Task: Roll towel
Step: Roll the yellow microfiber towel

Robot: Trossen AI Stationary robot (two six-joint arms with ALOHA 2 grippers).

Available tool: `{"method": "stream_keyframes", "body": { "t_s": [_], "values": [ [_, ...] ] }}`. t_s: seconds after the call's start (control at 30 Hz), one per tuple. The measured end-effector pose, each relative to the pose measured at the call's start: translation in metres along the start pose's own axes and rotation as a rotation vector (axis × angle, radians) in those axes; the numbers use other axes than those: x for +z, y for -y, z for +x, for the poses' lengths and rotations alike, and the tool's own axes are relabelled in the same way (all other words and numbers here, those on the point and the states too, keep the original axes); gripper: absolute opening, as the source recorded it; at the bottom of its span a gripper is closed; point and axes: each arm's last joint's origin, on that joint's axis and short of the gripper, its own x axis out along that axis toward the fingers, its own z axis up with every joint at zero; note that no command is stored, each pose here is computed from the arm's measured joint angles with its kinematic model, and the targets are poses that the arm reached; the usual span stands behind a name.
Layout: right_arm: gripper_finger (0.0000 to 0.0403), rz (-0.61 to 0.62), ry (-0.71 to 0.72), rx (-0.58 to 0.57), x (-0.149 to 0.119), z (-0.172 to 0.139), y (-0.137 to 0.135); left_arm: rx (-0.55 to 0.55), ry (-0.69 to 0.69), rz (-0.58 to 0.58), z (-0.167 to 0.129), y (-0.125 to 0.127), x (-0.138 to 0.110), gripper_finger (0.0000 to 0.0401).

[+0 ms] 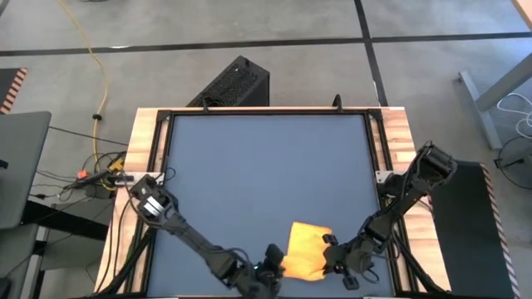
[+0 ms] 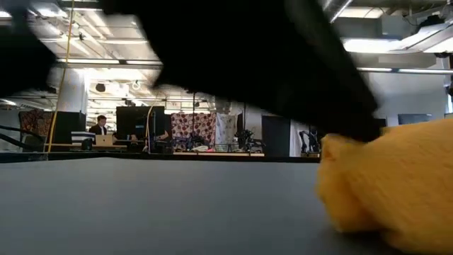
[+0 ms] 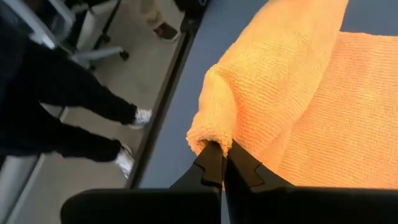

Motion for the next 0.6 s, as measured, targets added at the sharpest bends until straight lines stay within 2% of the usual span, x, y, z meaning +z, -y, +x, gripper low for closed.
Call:
{"method": "stream_keyframes", "body": {
  "t_s": [0.1, 0.17, 0.4, 0.6],
  "values": [
    [0.0021, 0.054, 0.005, -0.005, 0.002, 0.000, 0.002, 0.131, -0.063, 0.109, 0.005, -0.002, -0.001, 0.0084],
    [0.0021, 0.075, 0.002, -0.004, 0.002, 0.000, 0.002, 0.148, -0.080, 0.180, 0.005, -0.004, -0.001, 0.0084],
    [0.0021, 0.122, -0.002, -0.012, 0.002, 0.000, 0.003, 0.075, -0.117, 0.461, 0.004, 0.002, -0.006, 0.0084],
    [0.0021, 0.155, 0.006, -0.021, 0.003, 0.001, 0.005, -0.078, -0.071, 0.648, 0.001, 0.011, -0.008, 0.0084]
  ]
}}
